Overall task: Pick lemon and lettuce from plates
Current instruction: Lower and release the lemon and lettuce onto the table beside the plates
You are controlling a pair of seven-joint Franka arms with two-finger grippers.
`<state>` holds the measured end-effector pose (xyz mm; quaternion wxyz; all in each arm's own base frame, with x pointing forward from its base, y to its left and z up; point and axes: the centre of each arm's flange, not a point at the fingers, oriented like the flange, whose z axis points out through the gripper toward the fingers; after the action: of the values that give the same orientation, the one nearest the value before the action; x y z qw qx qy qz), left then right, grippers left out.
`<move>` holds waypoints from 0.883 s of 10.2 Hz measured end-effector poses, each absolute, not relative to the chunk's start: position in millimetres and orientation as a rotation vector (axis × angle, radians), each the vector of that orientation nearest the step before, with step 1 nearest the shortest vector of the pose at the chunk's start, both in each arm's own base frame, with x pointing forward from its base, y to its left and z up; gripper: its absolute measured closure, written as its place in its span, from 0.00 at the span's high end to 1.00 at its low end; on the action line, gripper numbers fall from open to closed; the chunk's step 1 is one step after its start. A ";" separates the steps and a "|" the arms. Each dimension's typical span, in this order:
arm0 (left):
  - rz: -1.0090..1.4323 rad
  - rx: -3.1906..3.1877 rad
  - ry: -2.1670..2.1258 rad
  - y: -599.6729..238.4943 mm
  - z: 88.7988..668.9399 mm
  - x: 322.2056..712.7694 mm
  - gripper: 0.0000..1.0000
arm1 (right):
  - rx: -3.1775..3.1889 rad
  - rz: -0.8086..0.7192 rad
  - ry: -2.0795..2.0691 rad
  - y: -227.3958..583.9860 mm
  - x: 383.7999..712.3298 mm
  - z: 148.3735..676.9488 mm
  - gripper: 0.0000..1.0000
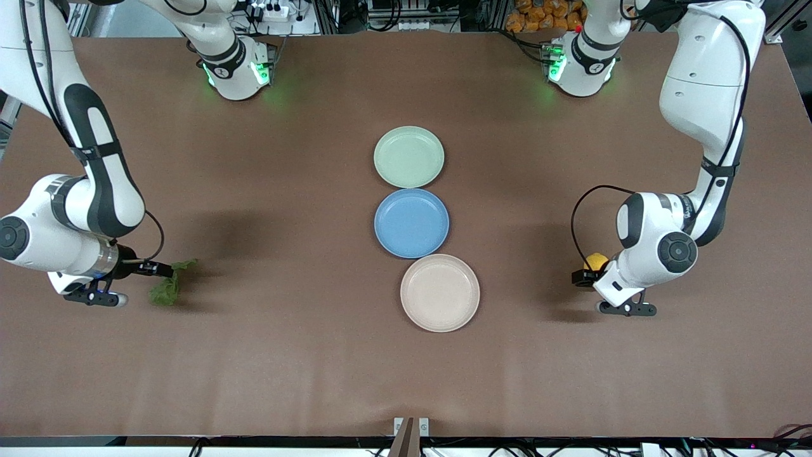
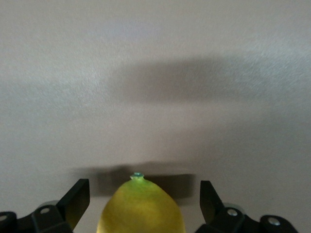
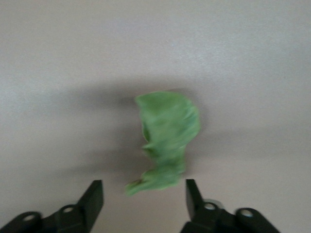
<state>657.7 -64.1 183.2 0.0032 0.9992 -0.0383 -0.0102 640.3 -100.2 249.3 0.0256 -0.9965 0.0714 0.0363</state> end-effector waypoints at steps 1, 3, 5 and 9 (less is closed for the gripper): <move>-0.013 3.133 -0.119 -63.8 190.3 660.1 1.00 | -3.081 0.108 0.215 -98.3 641.0 251.7 0.99; 0.012 3.140 -0.130 -62.5 203.2 662.6 1.00 | -3.084 0.092 0.188 -87.7 640.0 268.7 1.00; 0.003 3.148 -0.143 -62.3 227.2 663.3 1.00 | -3.092 0.069 0.152 -73.3 626.8 298.7 1.00; -0.017 3.151 -0.139 -60.7 300.9 661.1 1.00 | -3.120 0.007 0.129 -71.9 593.9 352.0 1.00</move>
<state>661.1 -60.7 300.9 -0.0064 0.9990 -0.0440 -0.0052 593.9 -71.9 352.0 0.0093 -0.9991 0.0414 0.0022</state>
